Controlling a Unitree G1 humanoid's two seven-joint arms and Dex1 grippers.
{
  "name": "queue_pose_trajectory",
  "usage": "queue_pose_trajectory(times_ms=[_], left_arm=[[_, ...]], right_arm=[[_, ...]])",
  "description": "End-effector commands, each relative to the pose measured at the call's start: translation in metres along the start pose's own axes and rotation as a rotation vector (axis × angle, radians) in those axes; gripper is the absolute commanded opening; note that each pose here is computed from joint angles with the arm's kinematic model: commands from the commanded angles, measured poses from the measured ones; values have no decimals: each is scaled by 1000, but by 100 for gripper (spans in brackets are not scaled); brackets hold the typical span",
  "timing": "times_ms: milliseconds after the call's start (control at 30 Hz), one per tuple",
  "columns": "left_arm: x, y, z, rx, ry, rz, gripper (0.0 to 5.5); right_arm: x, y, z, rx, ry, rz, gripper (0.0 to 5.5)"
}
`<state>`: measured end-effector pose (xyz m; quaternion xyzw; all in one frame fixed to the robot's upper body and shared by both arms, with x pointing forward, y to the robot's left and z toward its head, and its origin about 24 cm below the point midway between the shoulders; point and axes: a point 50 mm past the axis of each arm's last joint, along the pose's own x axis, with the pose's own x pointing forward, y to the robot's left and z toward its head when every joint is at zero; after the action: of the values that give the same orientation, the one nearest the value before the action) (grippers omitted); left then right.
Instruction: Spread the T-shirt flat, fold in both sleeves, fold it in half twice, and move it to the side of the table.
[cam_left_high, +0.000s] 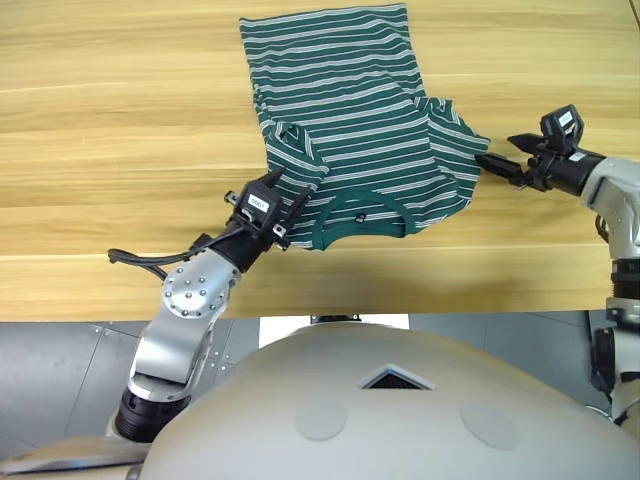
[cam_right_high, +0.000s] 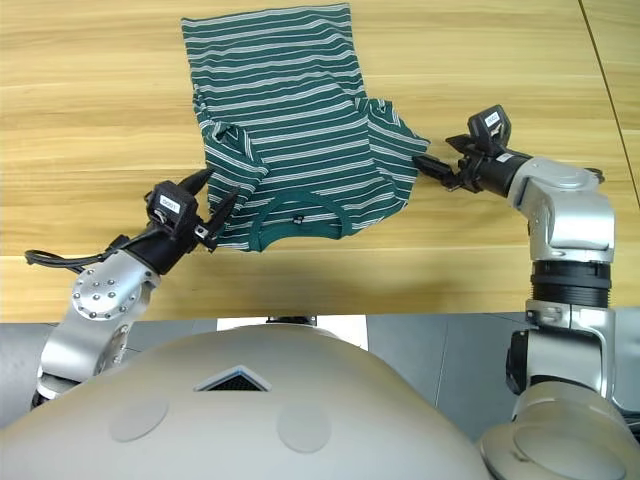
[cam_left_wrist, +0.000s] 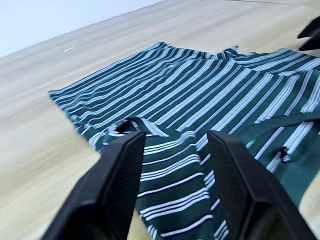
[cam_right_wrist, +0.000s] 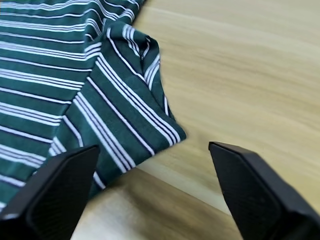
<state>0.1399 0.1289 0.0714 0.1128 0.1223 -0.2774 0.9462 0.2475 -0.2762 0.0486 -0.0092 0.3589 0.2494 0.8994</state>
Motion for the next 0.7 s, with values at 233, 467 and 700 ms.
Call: queue_pose_trajectory(times_ms=[233,467,700], left_arm=[[3,-12,4,70,-22,-14,217],[1,-13,8,70,-32,-15,217],[0,-16,11,65,-41,-18,217]], right_arm=[[13,1,0,69,111,-18,368],[16,-2,5,59,71,-49,241],[23,2,3,75,78,-26,108]])
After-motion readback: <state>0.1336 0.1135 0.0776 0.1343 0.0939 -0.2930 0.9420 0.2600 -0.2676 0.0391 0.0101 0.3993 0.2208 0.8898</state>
